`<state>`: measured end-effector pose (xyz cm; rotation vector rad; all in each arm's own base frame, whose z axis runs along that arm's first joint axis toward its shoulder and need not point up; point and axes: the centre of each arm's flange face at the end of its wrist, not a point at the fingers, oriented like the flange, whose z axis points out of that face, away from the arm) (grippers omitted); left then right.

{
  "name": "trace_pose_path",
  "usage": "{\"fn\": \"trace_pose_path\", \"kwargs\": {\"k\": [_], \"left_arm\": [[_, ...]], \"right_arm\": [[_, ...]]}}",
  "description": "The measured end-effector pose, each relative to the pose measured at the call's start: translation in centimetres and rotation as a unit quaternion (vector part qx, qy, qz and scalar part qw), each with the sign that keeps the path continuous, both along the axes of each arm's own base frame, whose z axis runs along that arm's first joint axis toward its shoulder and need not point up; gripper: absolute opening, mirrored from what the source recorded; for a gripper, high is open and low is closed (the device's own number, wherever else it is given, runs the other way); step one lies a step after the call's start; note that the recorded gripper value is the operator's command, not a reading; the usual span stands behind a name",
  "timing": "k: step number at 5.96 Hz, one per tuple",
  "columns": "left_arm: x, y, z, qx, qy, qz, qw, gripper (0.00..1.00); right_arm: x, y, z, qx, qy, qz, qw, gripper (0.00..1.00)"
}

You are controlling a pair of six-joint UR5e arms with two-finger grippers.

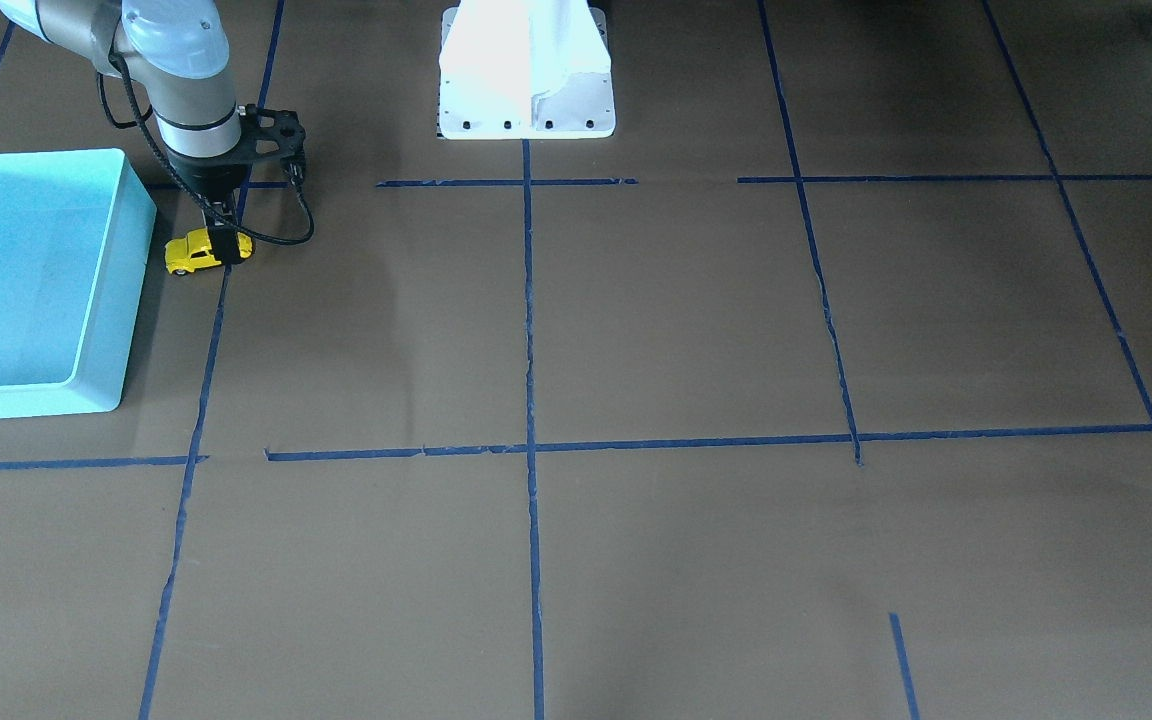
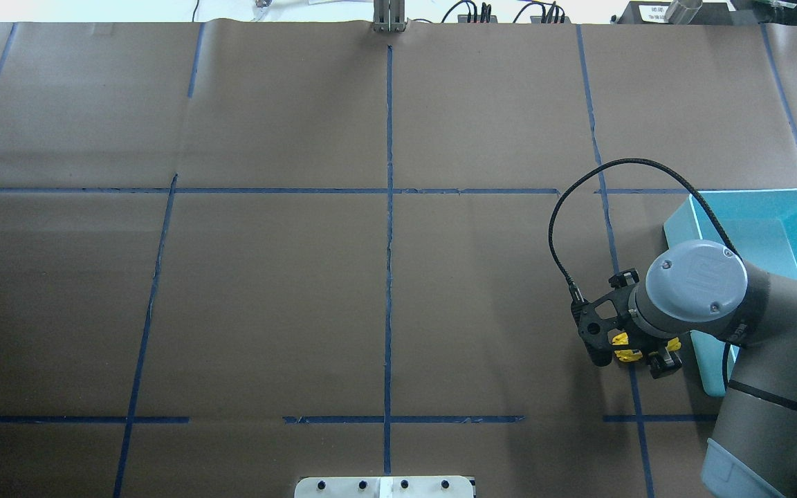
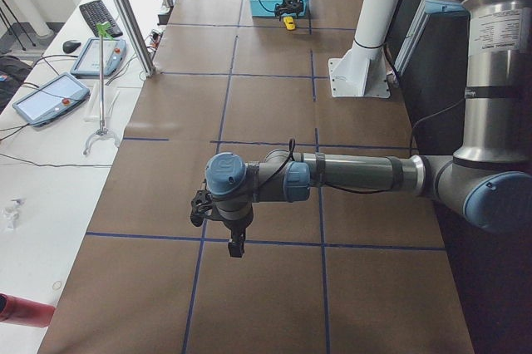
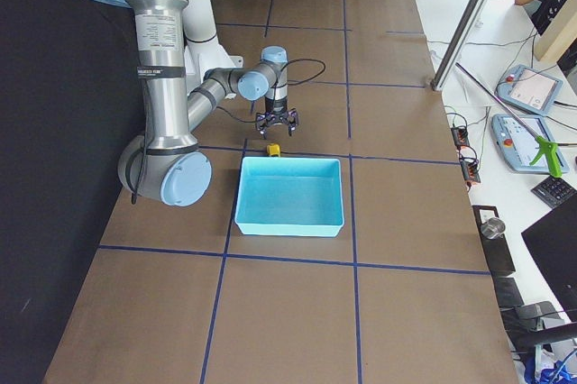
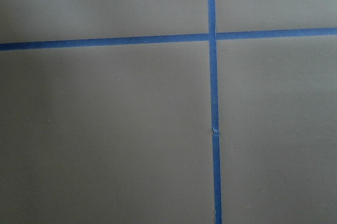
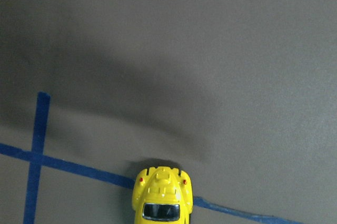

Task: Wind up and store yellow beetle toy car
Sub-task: 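Lower the right gripper and grasp the yellow car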

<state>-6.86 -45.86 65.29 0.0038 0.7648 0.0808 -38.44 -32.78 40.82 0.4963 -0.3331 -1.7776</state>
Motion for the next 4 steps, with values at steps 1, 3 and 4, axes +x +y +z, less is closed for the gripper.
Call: {"fn": "trace_pose_path", "kwargs": {"k": [1, 3, 4], "left_arm": [[0.0, 0.0, -0.2, 0.003, 0.000, 0.001, 1.0000, 1.00], [0.0, 0.0, -0.4, 0.004, 0.000, 0.001, 1.0000, 1.00], [0.1, -0.1, -0.6, 0.006, 0.004, 0.001, 1.0000, 1.00]], "right_arm": [[0.1, 0.0, 0.7, 0.003, 0.007, -0.010, 0.9999, 1.00], [0.7, 0.2, 2.5, 0.000, 0.024, -0.019, 0.9995, 1.00], [0.8, 0.3, 3.1, -0.003, 0.029, -0.020, 0.9994, 1.00]]}}
